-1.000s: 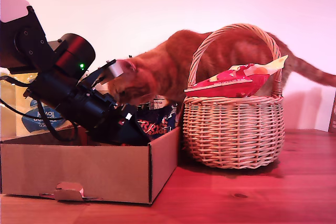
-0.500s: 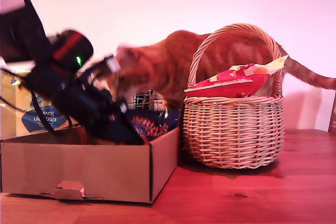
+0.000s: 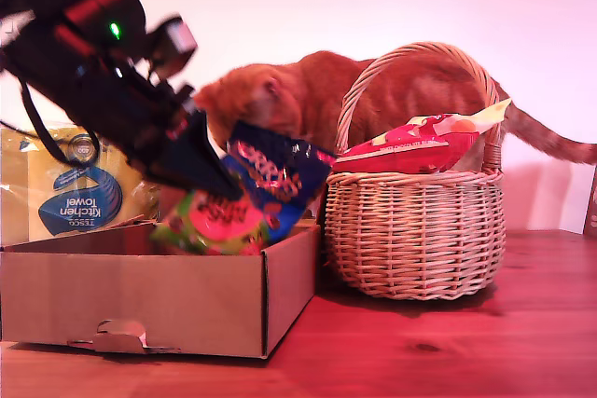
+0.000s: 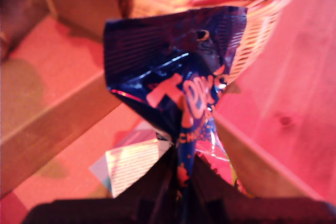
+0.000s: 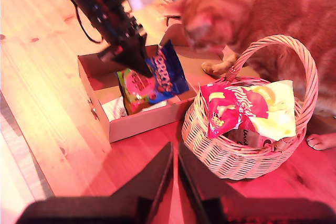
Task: Move the bags of Easter eggs from the cardboard box on the left into the woven basket on the right side.
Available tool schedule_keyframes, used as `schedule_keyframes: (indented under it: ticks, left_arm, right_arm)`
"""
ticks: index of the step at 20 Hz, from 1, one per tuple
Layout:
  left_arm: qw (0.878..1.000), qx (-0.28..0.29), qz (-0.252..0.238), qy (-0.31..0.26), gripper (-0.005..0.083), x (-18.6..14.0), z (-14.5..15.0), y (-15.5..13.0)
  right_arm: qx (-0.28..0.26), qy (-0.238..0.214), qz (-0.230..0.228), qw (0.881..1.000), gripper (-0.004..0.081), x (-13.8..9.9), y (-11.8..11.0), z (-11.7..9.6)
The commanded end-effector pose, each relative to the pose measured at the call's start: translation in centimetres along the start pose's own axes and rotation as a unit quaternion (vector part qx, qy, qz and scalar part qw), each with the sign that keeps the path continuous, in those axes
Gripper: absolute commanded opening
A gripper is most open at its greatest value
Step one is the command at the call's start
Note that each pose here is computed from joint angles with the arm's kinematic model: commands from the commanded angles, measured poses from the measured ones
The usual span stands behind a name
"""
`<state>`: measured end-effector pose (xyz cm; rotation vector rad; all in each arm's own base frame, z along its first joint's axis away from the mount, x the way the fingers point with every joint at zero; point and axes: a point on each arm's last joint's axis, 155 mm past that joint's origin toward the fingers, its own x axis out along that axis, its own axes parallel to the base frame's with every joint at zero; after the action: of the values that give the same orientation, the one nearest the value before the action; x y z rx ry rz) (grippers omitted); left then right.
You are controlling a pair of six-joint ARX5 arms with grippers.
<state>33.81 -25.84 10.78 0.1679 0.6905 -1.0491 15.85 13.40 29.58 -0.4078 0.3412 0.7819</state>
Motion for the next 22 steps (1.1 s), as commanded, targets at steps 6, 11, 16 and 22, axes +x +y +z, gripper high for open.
schedule_keyframes:
  ticks: [6, 11, 16, 22]
  left_arm:
    - [0.994, 0.071, -0.022, -0.080, -0.0019, -3.2, 5.4, -4.0]
    - [0.981, 0.123, -0.031, -0.150, -0.0019, -2.4, 9.8, -8.0]
    - [0.957, 0.164, 0.036, -0.237, -0.0020, -2.5, 14.7, -9.4]
    - [0.944, 0.164, 0.073, -0.278, -0.0020, -1.6, 16.5, -9.6]
  right_arm:
    - [-0.005, 0.007, 0.006, 1.000, -0.0013, 0.3, 0.3, -0.5]
    - [-0.009, 0.009, 0.008, 1.000, -0.0013, 0.3, 0.3, -0.6]
    - [-0.013, 0.011, 0.011, 1.000, -0.0013, 0.3, 0.5, -0.7]
    - [-0.024, 0.011, 0.011, 1.000, -0.0013, 0.3, 0.4, -0.7]
